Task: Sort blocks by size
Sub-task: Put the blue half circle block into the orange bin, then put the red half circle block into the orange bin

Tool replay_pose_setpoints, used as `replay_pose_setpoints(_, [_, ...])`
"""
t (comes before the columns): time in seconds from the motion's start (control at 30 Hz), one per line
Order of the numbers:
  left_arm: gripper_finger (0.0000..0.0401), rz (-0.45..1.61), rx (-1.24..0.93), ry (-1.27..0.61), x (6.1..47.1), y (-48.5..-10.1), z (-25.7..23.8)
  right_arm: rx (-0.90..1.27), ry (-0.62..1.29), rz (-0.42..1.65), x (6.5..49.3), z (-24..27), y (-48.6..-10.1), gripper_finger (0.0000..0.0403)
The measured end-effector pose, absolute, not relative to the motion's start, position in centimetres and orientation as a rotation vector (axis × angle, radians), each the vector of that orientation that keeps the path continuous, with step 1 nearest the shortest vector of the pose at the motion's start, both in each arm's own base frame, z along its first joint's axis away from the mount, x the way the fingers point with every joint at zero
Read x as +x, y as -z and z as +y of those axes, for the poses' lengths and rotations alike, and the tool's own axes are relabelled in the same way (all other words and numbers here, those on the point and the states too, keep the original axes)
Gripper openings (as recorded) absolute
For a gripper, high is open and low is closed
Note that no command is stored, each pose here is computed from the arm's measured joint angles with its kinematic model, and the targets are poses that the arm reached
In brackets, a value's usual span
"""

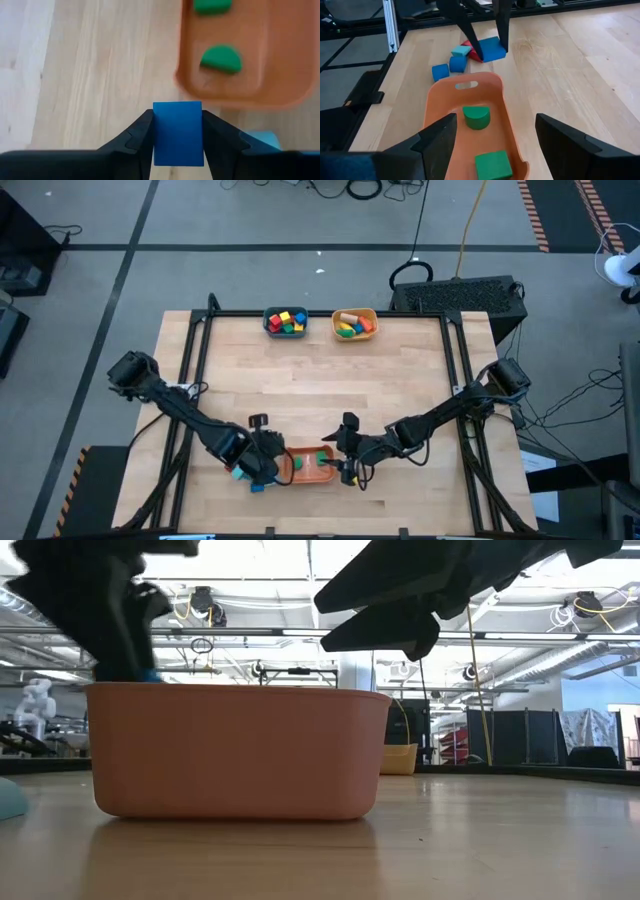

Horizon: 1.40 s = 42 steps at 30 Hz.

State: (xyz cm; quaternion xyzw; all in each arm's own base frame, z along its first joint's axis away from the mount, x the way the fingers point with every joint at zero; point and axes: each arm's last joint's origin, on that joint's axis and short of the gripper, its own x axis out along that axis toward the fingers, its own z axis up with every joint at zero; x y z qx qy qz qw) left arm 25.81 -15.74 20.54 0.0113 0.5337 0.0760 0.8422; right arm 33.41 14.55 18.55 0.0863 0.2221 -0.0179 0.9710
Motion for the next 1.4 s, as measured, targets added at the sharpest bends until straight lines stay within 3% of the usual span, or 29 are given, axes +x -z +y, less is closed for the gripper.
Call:
replay_pose_setpoints(0.6, [0.0142, 0.85, -0.085, -0.021, 29.3, -22.3, -15.9, 0.177, 0.04, 0.455, 33.4, 14.5, -18.5, 0.0256])
replay_pose_setpoints(0.83, [0.0171, 0.871, -0.071, -0.014, 28.9, -21.6, -16.0, 0.192, 0.043, 0.455, 33.4, 14.5, -18.5, 0.0256])
replay_pose_setpoints(1.17, [0.0177, 0.894, -0.063, -0.014, 28.7, -21.4, -15.9, 0.206, 0.041, 0.456, 33.3, 14.7, -18.5, 0.0256])
replay_pose_setpoints(1.27, [0.0178, 0.971, -0.073, 0.008, 28.2, -21.1, -15.8, 0.205, 0.036, 0.456, 33.2, 14.9, -18.5, 0.0256])
replay_pose_setpoints(1.4, [0.0177, 1.126, -0.12, -0.094, 26.5, -20.7, -15.2, 0.204, 0.034, 0.456, 33.2, 15.0, -18.5, 0.0256])
